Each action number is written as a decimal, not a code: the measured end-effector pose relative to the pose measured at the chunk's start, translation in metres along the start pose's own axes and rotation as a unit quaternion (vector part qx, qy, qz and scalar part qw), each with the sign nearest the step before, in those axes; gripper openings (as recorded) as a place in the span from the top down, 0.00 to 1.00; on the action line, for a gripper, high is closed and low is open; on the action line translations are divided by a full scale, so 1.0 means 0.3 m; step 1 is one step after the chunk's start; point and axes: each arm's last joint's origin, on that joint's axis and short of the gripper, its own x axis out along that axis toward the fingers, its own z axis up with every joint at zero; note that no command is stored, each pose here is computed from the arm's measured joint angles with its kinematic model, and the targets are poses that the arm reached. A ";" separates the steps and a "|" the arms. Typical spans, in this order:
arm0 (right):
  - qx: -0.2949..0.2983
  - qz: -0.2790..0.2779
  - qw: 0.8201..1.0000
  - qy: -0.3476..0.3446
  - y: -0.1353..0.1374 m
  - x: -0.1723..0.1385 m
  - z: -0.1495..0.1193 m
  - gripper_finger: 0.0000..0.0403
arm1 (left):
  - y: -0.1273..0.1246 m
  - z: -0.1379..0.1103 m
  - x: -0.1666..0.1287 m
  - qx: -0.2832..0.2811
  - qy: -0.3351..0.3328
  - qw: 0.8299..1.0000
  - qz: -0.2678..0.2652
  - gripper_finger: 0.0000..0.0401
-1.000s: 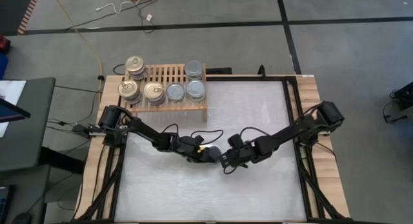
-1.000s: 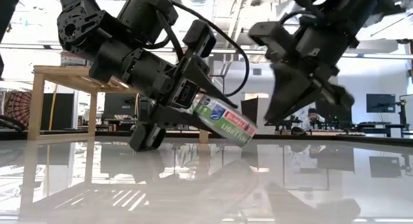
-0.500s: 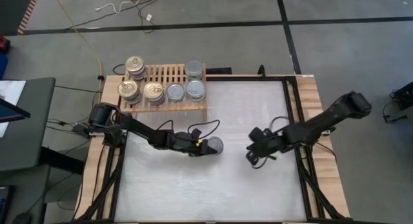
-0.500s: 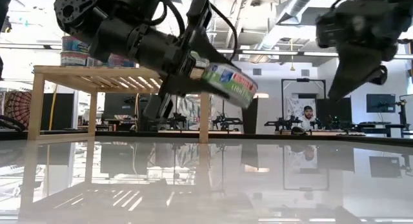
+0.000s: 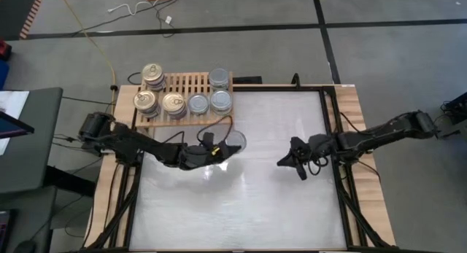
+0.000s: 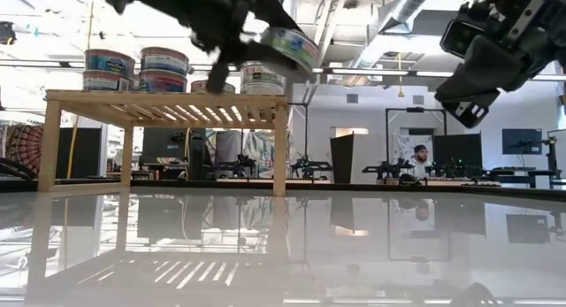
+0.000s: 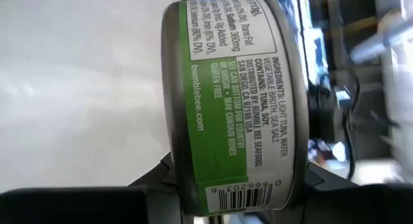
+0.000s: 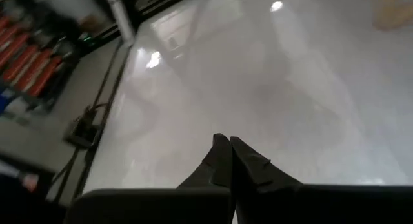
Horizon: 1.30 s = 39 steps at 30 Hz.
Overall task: Stack canned seafood by type on shelf
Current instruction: Stack the green tuna can on top of the bottom left green tuna can on the shelf
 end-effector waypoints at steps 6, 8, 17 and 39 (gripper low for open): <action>-0.037 0.050 0.998 0.026 -0.029 0.003 0.012 0.95 | -0.130 0.007 -0.052 0.026 -0.142 0.989 0.044 0.68; -0.046 0.057 0.997 0.029 -0.037 0.002 0.016 0.95 | -0.170 0.005 -0.064 0.018 -0.195 0.980 0.034 0.68; -0.062 0.080 0.994 0.030 -0.060 -0.004 0.030 0.95 | -0.185 -0.006 -0.116 -0.002 -0.335 0.942 0.025 0.68; -0.067 0.083 0.994 0.020 -0.060 -0.005 0.037 0.95 | -0.082 0.104 -0.115 -0.104 -0.390 0.914 0.039 0.67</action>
